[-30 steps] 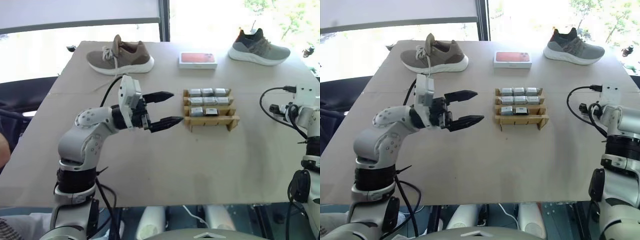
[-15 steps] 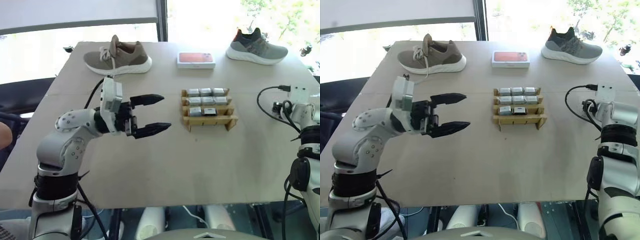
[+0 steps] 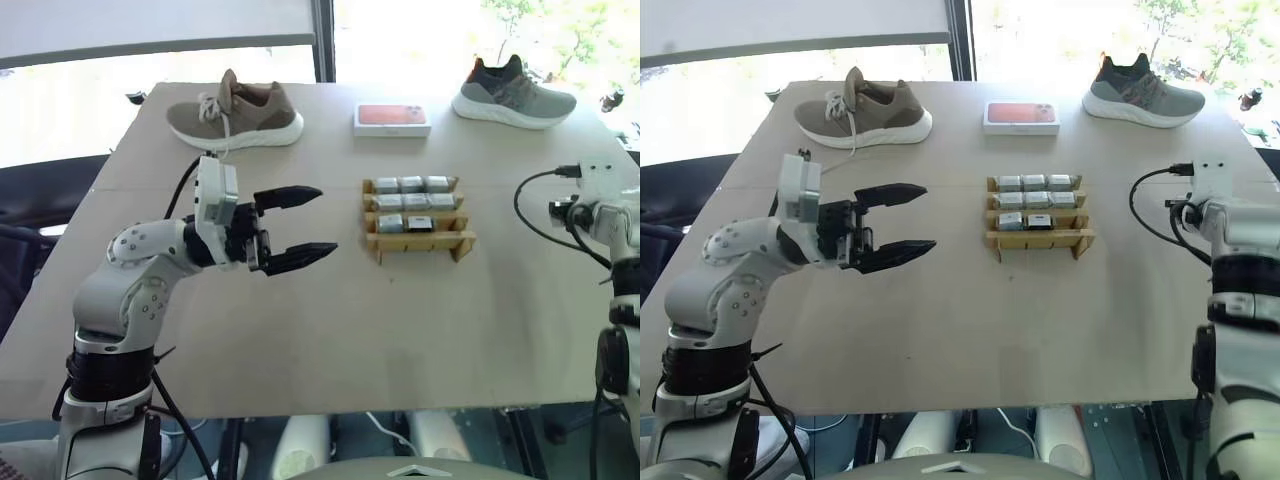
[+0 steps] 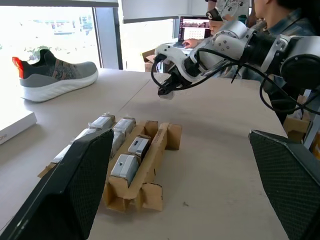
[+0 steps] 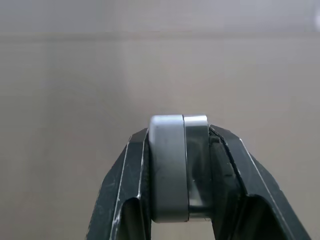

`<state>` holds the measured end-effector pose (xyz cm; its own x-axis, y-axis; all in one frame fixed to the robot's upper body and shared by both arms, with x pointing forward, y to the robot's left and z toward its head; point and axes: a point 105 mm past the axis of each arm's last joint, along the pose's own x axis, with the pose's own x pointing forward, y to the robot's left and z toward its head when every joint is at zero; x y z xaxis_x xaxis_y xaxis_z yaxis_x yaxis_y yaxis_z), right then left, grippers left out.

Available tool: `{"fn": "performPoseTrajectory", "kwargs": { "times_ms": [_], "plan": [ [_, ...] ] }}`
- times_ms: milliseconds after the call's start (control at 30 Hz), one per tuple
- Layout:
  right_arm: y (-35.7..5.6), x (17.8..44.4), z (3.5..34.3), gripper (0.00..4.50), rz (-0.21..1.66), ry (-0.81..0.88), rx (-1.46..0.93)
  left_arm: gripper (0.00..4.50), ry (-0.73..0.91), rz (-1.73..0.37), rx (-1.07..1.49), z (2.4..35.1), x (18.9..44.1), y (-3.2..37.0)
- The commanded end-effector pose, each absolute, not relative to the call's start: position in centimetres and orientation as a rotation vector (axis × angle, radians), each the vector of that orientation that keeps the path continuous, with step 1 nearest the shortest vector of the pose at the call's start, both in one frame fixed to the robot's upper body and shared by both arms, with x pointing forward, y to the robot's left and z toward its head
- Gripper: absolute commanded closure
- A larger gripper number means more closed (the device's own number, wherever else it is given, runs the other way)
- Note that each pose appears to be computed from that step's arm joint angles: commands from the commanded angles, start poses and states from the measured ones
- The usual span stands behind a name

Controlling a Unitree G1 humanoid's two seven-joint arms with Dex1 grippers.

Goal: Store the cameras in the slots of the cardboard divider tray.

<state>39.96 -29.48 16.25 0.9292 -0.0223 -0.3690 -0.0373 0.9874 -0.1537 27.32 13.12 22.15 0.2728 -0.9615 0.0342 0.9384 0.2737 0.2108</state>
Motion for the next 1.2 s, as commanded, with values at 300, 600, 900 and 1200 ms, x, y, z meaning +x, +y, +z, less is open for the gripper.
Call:
{"fn": "performPoseTrajectory", "kwargs": {
  "times_ms": [300, 600, 900, 1200],
  "plan": [
    [-17.1, 35.0, 21.1, 3.64, 0.879, 0.014, -0.682, 0.0, -0.227, -1.229, 0.179, 22.1, 27.0, 13.4],
    [-16.4, 34.6, 19.9, 3.64, 1.127, 0.037, -0.79, 0.0, -0.201, -1.212, 0.176, 21.8, 25.9, 14.1],
    [-15.0, 35.8, 18.6, 3.64, 1.179, 0.043, -0.788, 0.0, -0.165, -1.156, 0.187, 21.2, 25.3, 15.1],
    [-15.2, 36.7, 18.6, 3.64, 1.175, 0.046, -0.799, 0.0, -0.164, -1.122, 0.18, 21.2, 25.2, 15.2]
  ]
}}
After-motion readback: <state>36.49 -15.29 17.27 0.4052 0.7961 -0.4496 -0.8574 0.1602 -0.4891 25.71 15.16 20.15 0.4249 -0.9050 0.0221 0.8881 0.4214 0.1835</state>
